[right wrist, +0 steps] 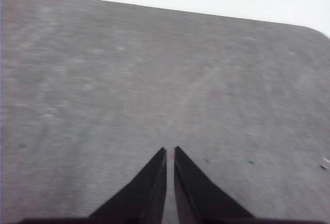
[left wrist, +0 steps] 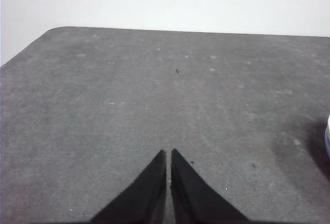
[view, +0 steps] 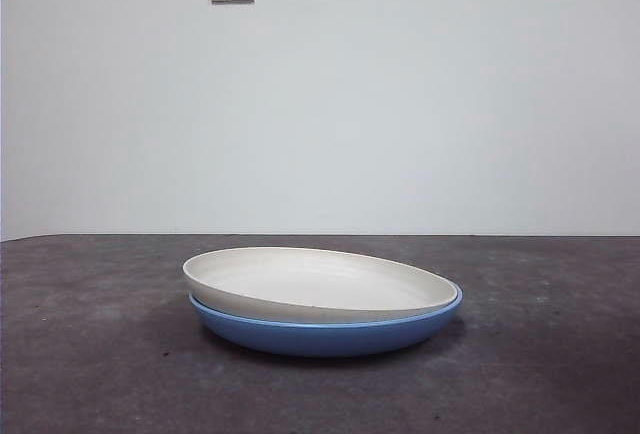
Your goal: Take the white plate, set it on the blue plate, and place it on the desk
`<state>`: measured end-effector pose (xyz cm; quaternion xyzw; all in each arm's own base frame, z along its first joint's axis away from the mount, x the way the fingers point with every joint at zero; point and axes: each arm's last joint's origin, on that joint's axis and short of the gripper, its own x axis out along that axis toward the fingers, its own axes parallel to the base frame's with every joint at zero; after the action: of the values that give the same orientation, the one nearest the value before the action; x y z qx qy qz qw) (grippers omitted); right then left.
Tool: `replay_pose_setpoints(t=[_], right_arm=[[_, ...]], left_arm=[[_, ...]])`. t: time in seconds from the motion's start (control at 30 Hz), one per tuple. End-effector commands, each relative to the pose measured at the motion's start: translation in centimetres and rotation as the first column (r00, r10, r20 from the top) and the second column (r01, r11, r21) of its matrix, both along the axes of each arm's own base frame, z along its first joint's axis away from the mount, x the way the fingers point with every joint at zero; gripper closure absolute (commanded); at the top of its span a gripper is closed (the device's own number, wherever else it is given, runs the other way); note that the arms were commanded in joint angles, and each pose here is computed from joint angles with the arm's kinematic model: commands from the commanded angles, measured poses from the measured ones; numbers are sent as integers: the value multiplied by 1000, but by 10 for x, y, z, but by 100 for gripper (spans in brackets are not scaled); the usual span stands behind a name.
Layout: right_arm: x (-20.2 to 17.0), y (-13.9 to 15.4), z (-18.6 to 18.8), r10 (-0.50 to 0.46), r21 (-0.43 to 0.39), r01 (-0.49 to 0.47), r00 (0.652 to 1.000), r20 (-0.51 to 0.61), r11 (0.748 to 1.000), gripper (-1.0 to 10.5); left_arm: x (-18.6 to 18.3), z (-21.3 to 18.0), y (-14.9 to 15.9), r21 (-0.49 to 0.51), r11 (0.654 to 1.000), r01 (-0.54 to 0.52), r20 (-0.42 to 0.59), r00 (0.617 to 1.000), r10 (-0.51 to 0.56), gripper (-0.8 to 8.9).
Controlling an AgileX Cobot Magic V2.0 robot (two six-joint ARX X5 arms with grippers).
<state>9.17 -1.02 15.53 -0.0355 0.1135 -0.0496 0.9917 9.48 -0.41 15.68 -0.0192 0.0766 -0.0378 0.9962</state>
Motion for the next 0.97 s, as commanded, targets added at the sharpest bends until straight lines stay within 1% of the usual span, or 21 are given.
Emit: replay_pose_setpoints(t=[0.03,0.17,0.5,0.97], right_arm=[[1,-1,-1,-41,14,41,999,27,999,924],[2,0,-4,-27,15,27,999,24,1000,924],[2,8,-4,53,21,-54,998,27,998,924],[3,8,-2,54,20,-55,998,39,998,924]], left_arm=[[1,-7,0,-1,1000,-4,-20,1000,4,797],[1,-7,0,-1,1000,-4,-20,1000,4,797],[1,-7,0,-1,1000,-4,-20,1000,4,797],[1,-7,0,-1,1000,-4,-20,1000,4,797]])
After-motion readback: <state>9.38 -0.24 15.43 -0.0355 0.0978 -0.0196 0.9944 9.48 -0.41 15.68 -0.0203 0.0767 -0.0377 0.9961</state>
